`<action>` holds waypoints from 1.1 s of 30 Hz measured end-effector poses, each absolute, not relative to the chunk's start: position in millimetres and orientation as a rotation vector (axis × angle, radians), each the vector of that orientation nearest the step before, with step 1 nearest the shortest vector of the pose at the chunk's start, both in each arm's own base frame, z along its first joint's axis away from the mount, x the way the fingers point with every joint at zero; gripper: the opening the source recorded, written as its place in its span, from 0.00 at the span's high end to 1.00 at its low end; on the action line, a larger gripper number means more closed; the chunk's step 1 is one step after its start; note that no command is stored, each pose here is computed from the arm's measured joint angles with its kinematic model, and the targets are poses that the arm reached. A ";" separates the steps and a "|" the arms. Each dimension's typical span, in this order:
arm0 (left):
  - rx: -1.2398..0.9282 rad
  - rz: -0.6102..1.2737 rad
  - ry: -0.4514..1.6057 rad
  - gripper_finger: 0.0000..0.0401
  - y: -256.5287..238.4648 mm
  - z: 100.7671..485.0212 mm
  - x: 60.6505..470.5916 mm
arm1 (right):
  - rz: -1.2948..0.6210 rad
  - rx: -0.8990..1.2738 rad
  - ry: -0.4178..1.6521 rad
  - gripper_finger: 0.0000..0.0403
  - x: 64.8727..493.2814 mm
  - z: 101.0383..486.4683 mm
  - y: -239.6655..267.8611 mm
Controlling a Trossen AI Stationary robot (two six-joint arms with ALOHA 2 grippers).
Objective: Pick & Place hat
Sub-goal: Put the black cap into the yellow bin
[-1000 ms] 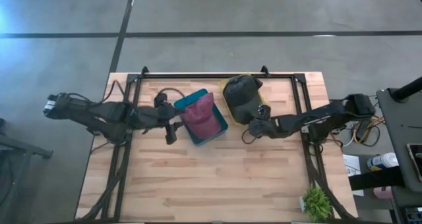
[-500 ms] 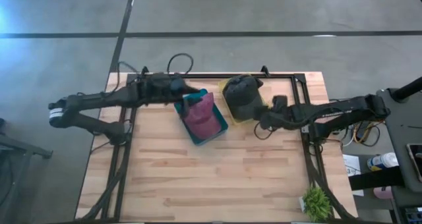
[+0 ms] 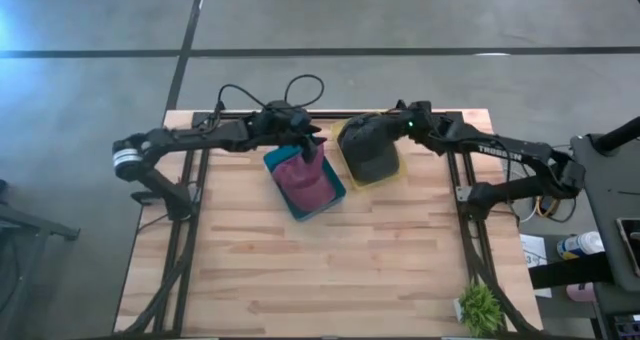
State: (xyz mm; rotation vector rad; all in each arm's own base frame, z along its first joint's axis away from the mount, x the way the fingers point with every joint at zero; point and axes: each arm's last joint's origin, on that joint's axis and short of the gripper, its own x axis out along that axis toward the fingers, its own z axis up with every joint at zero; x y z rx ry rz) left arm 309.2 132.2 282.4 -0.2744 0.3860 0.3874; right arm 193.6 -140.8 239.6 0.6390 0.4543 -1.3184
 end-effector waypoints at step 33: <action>-0.234 0.407 0.524 0.54 144.0 284.0 297.8 | -0.699 0.665 0.670 0.55 271.4 187.9 -204.4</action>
